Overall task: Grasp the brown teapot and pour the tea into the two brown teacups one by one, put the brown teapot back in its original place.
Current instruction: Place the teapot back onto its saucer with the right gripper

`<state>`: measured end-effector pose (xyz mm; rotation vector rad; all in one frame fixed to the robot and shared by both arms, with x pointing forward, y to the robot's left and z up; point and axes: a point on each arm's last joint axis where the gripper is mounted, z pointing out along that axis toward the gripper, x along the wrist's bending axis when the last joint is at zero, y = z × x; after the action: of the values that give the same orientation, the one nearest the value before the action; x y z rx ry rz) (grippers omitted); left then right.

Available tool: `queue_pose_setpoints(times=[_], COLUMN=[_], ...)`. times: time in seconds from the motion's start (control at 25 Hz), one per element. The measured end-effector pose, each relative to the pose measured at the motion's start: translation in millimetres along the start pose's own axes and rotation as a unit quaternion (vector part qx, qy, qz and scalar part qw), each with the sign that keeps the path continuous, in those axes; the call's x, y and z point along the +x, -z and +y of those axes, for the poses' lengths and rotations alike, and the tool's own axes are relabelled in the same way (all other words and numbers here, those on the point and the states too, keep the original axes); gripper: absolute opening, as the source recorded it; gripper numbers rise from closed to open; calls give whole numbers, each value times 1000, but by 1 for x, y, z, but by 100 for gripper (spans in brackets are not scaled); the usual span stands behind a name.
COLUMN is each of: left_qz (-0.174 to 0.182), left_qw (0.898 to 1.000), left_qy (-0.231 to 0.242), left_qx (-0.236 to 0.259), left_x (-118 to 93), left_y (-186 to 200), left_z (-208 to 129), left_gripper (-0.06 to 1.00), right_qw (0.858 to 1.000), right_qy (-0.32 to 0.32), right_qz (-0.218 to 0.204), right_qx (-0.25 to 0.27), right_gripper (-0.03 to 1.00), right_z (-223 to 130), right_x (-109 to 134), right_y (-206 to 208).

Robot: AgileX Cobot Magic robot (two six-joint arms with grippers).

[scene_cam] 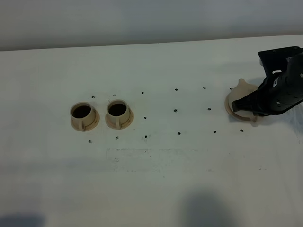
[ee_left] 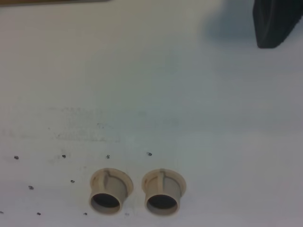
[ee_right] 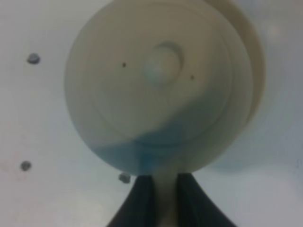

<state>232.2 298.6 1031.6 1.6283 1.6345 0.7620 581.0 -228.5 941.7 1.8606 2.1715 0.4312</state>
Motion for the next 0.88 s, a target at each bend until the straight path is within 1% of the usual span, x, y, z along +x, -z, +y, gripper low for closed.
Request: queue_pose_setpoints(times=[0.28,0.4,0.48,0.56,0.68,0.72,0.8,0.88], left_qz=[0,0,0,0,0,0,0,0], left_qw=[1000,1000,1000,1000,1000,1000,1000,1000], left_qy=[0,0,0,0,0,0,0,0], left_qx=[0,0,0,0,0,0,0,0], left_x=[0,0,0,0,0,0,0,0], left_y=[0,0,0,0,0,0,0,0], left_z=[0,0,0,0,0,0,0,0], left_gripper=[33,33,33,33,33,33,33,33], right_qw=[1000,1000,1000,1000,1000,1000,1000,1000], right_qy=[-4,-10,-13,-19,-23,-24,-27,-28], right_qz=[0,0,0,0,0,0,-1,-1], right_qx=[1,1,0,0,0,1,3,5], right_gripper=[10,13,19,30,49,54,60,62], right_z=[0,0,0,0,0,0,-1,-1], right_x=[0,0,0,0,0,0,0,0], right_y=[-5,-5,-5,-5,-5,-5,-5,0])
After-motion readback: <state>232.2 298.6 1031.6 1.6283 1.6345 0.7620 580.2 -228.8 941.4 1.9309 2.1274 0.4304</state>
